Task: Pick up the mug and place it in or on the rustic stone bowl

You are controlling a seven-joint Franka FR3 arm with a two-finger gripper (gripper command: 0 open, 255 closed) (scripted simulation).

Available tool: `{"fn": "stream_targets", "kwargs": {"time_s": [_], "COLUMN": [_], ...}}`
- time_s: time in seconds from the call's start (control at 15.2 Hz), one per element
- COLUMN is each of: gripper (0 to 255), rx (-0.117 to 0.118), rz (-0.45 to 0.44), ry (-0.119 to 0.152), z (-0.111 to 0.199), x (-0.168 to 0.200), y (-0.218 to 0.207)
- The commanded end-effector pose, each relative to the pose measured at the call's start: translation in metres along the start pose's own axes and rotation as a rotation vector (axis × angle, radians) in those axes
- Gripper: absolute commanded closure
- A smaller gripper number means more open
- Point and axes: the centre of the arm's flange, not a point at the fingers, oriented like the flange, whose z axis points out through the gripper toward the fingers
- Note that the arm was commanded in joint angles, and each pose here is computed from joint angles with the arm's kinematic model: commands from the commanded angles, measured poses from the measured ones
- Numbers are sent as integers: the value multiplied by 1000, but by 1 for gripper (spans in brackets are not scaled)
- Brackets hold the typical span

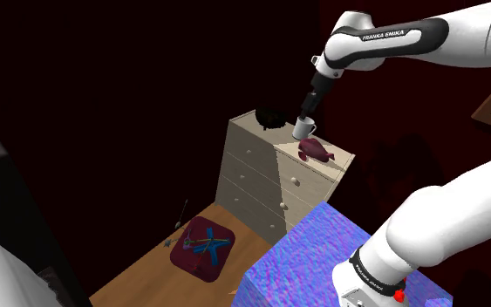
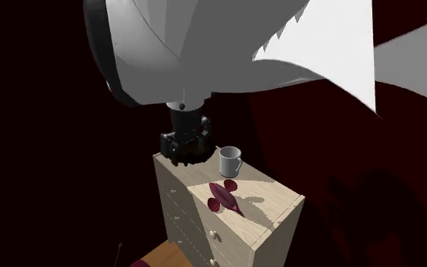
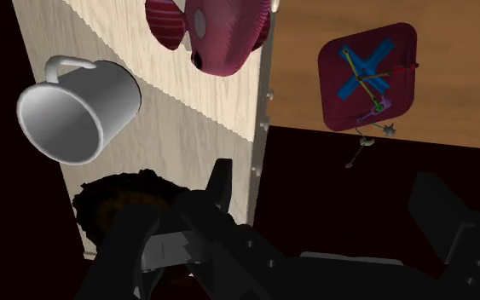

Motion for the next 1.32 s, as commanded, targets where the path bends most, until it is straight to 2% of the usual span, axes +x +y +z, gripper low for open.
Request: {"fn": "stream_targets", "kwargs": {"time_s": [0.0, 0.92, 1.25], "gripper": [0, 0, 0], "rx": [-5, -30, -30], "rz": [0, 4, 5], "ry": [-5, -41, -42], "z": [13, 101, 124], "x": [5, 45, 45], "y": [23, 179, 183]}}
